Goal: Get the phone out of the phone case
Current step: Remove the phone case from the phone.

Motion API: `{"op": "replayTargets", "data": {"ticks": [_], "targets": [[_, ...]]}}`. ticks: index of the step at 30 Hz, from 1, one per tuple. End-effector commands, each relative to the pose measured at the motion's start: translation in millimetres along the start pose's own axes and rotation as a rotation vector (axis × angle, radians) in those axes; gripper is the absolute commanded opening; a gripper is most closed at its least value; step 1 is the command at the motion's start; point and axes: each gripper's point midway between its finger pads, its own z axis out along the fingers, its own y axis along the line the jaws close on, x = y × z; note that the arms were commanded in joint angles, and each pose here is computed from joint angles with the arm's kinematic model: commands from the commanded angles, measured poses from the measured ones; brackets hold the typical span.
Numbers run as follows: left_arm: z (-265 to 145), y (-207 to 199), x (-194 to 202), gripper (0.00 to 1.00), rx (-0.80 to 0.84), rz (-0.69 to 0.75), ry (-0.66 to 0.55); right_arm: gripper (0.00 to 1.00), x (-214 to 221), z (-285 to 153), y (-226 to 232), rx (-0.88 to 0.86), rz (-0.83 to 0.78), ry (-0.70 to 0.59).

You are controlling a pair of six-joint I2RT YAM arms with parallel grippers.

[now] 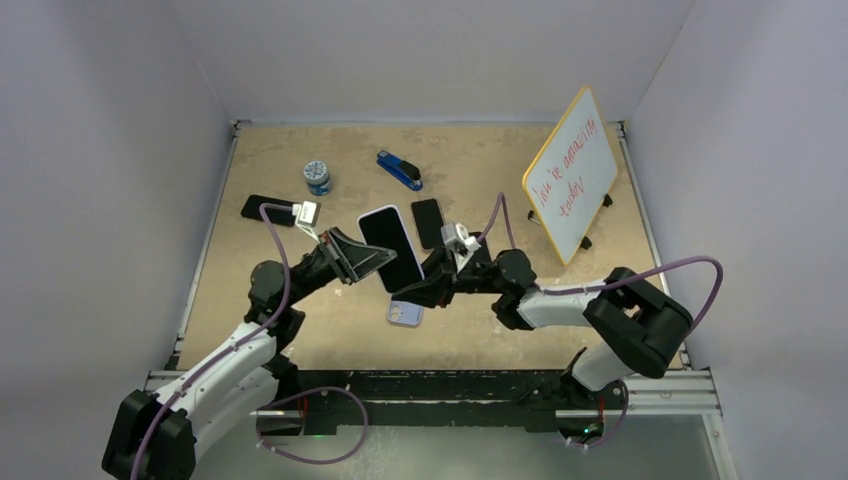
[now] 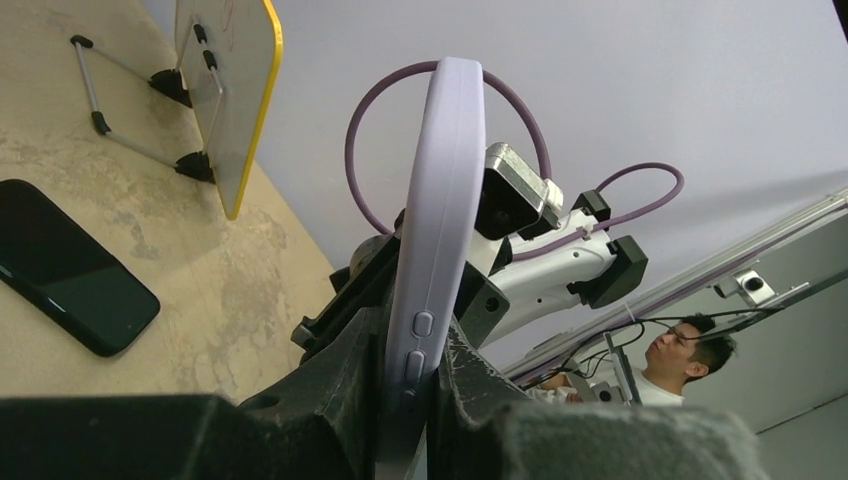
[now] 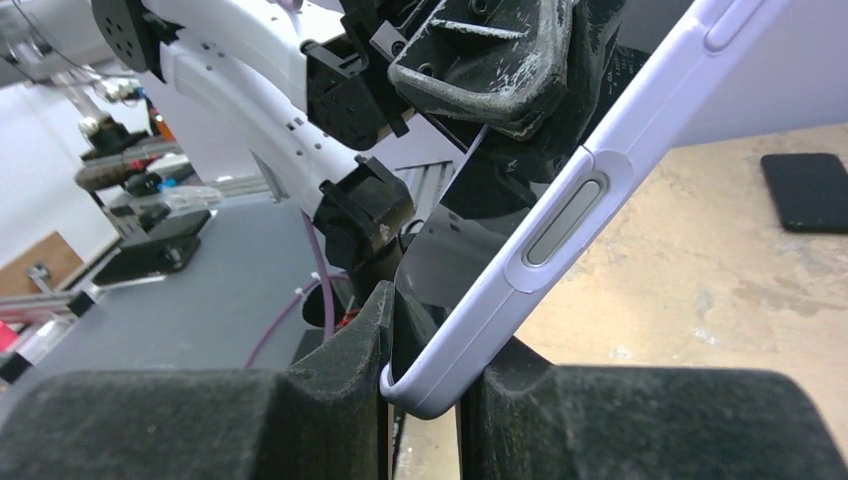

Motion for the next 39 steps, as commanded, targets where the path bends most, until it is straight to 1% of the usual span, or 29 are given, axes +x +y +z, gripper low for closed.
{"op": "replayTargets", "data": {"ticks": [1,7,11,13,15,16,17,19,21,23,25,27,33,35,39], "targets": [[2.7,-2.8,6.0,0.00,-0.024,-0.102,0.055,0.09,-23.8,4.8,-31.5,0.060,-0.331,-0.018],[2.6,5.9,11.7,0.00,-0.046,-0.134,0.082,0.06,-22.4,3.7,-35.4,0.061,-0.427,0.039],[2.8,6.3,12.2,0.00,-0.048,-0.132,0.090,0.04,-26.0,1.9,-42.6,0.102,-0.475,0.067],[2.7,5.7,12.4,0.00,-0.046,-0.131,0.092,0.01,-29.0,1.0,-48.5,0.138,-0.472,0.066],[2.8,4.4,12.1,0.00,-0.041,-0.126,0.095,0.01,-31.3,0.1,-52.0,0.155,-0.457,0.059],[2.5,3.8,11.9,0.00,-0.039,-0.121,0.095,0.01,-31.2,0.4,-51.2,0.155,-0.418,0.053],[2.8,2.5,11.4,0.00,-0.035,-0.115,0.096,0.02,-31.3,-0.1,-50.1,0.151,-0.400,0.046],[3.1,1.9,10.0,0.00,-0.035,-0.094,0.099,0.07,-30.1,-1.4,-46.3,0.141,-0.362,0.036],[4.2,3.2,8.5,0.00,-0.043,-0.046,0.111,0.16,-27.0,-3.8,-40.4,0.124,-0.339,0.041],[5.7,6.4,6.6,0.00,-0.062,0.017,0.134,0.31,-25.3,-7.0,-31.8,0.102,-0.329,0.053],[6.8,8.5,3.5,0.00,-0.078,0.081,0.149,0.39,-21.1,-11.3,-26.3,0.092,-0.315,0.079],[7.7,10.1,0.7,0.00,-0.098,0.150,0.170,0.44,-16.1,-15.0,-22.4,0.084,-0.307,0.117],[10.6,-2.7,-8.5,0.00,-0.102,0.330,0.217,0.50,-11.5,-20.1,-11.8,0.052,-0.295,0.176],[9.8,-4.9,-9.1,0.00,-0.104,0.361,0.229,0.50,-10.7,-20.6,-9.9,0.044,-0.290,0.186],[9.5,-11.8,-7.2,0.00,-0.072,0.378,0.244,0.46,-11.3,-19.8,-4.0,0.012,-0.280,0.184]]}}
